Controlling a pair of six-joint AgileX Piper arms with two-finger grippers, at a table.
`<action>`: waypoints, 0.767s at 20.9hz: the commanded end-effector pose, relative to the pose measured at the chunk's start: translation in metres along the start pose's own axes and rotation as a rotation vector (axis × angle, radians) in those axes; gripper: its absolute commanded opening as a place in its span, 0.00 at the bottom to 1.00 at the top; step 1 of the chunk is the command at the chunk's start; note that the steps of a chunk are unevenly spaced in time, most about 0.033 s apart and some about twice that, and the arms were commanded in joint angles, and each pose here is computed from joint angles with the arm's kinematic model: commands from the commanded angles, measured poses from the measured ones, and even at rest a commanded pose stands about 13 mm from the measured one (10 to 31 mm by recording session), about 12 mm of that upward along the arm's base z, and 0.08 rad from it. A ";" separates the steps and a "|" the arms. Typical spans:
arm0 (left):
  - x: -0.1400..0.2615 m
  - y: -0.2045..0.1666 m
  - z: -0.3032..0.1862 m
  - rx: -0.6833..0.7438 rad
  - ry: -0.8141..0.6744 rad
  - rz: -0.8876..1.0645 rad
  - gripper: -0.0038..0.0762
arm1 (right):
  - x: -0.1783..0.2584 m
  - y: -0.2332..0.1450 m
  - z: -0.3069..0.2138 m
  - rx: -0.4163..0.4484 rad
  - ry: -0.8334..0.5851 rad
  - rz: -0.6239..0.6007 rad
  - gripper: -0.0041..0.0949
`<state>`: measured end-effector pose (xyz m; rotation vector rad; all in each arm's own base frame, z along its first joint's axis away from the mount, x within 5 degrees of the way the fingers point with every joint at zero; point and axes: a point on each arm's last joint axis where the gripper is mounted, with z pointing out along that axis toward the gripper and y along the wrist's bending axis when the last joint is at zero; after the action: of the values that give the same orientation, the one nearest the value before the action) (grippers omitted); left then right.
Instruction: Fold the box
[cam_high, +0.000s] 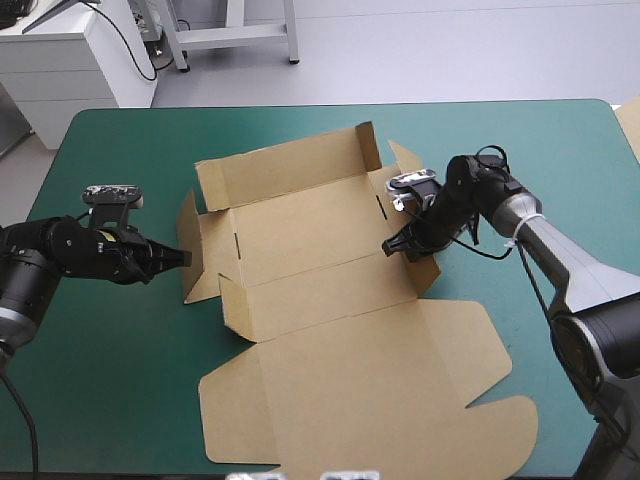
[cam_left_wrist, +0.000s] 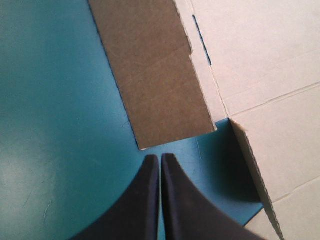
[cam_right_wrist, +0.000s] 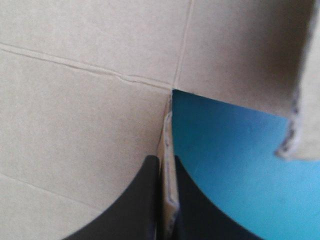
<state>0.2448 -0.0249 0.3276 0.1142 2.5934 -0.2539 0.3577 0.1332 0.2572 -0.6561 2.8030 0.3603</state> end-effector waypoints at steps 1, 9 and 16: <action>-0.009 -0.003 -0.014 0.007 -0.087 -0.003 0.04 | -0.023 0.007 -0.032 0.013 -0.136 -0.354 0.03; -0.009 -0.003 -0.014 0.009 -0.090 -0.007 0.04 | -0.088 0.028 -0.024 0.123 -0.188 -0.790 0.02; -0.009 -0.003 -0.014 0.009 -0.094 -0.012 0.04 | -0.103 0.100 -0.041 0.050 -0.356 -1.038 0.02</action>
<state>0.2449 -0.0249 0.3277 0.1121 2.5926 -0.2543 0.4128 0.2360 0.2973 -1.6741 2.0029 0.1368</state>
